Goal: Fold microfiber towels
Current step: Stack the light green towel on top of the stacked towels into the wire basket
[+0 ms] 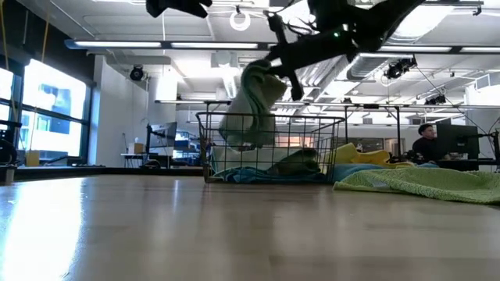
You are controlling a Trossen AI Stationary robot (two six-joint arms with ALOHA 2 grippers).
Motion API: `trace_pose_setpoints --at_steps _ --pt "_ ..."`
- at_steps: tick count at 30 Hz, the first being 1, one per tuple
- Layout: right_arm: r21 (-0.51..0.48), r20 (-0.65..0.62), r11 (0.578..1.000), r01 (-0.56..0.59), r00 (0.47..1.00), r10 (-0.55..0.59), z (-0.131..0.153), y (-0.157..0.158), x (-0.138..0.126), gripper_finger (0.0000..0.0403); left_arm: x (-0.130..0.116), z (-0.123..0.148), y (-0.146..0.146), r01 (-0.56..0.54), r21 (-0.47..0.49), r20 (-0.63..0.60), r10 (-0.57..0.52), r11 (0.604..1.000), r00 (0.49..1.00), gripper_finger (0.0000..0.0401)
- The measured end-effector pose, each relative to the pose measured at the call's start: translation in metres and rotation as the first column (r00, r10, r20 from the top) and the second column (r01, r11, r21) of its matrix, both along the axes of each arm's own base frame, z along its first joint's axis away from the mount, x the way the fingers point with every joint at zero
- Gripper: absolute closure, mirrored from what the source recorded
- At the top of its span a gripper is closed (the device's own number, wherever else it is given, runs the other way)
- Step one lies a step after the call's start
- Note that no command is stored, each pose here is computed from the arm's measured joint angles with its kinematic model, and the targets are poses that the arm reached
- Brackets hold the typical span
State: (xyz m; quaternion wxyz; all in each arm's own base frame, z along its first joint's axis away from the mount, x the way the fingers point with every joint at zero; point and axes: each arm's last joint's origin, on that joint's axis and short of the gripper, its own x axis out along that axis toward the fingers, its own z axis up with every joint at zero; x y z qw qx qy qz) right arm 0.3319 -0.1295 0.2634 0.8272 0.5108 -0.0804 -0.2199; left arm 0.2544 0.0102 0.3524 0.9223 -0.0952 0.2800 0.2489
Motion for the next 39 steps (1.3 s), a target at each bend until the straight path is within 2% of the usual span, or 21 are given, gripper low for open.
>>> trace_pose_setpoints --at_steps 3,6,9,12,14,17,22,24,31,39 --pt "-0.068 -0.009 0.998 -0.015 1.0 0.015 0.015 -0.003 0.014 0.0403 -0.002 0.0 0.006 -0.016 0.006 -0.009 0.016 1.0 1.0 0.0265" --pt "-0.107 -0.081 0.994 -0.035 0.996 0.027 0.025 -0.006 0.031 0.0403 -0.003 0.001 0.01 -0.018 -0.006 -0.003 0.018 1.0 1.0 0.0265" --pt "-0.095 -0.183 0.994 -0.052 0.982 0.034 0.027 -0.005 0.044 0.0403 -0.003 0.001 0.013 -0.019 -0.006 -0.007 0.019 1.0 1.0 0.0265" --pt "-0.058 -0.309 0.997 -0.047 0.951 0.027 0.018 0.002 0.045 0.0403 -0.003 0.001 0.013 -0.017 -0.005 -0.009 0.017 1.0 1.0 0.0265" --pt "-0.024 -0.421 0.999 -0.033 0.907 0.02 0.003 0.005 0.041 0.0403 -0.003 0.001 0.013 -0.017 -0.005 -0.01 0.017 1.0 1.0 0.0265" --pt "-0.006 -0.585 1.0 0.03 0.81 -0.028 -0.018 0.004 0.03 0.0403 -0.003 0.0 0.012 -0.017 -0.005 -0.02 0.017 1.0 1.0 0.0265" --pt "-0.021 -0.714 1.0 -0.004 0.7 -0.012 -0.03 0.002 0.019 0.0403 -0.004 -0.001 0.012 -0.006 0.009 -0.039 0.006 1.0 0.999 0.0265" --pt "-0.02 -0.752 1.0 -0.013 0.66 -0.006 -0.033 0.003 0.016 0.0403 -0.004 -0.001 0.012 -0.002 0.013 -0.041 0.003 1.0 0.999 0.0265" --pt "-0.004 -0.82 0.999 -0.046 0.572 0.023 -0.039 0.004 0.009 0.04 -0.004 -0.001 0.012 -0.005 0.015 -0.041 0.005 1.0 0.999 0.0265" --pt "0.003 -0.834 0.996 -0.087 0.55 0.05 -0.04 0.005 0.008 0.0356 -0.004 -0.001 0.013 -0.007 0.018 -0.041 0.008 1.0 0.999 0.0265"
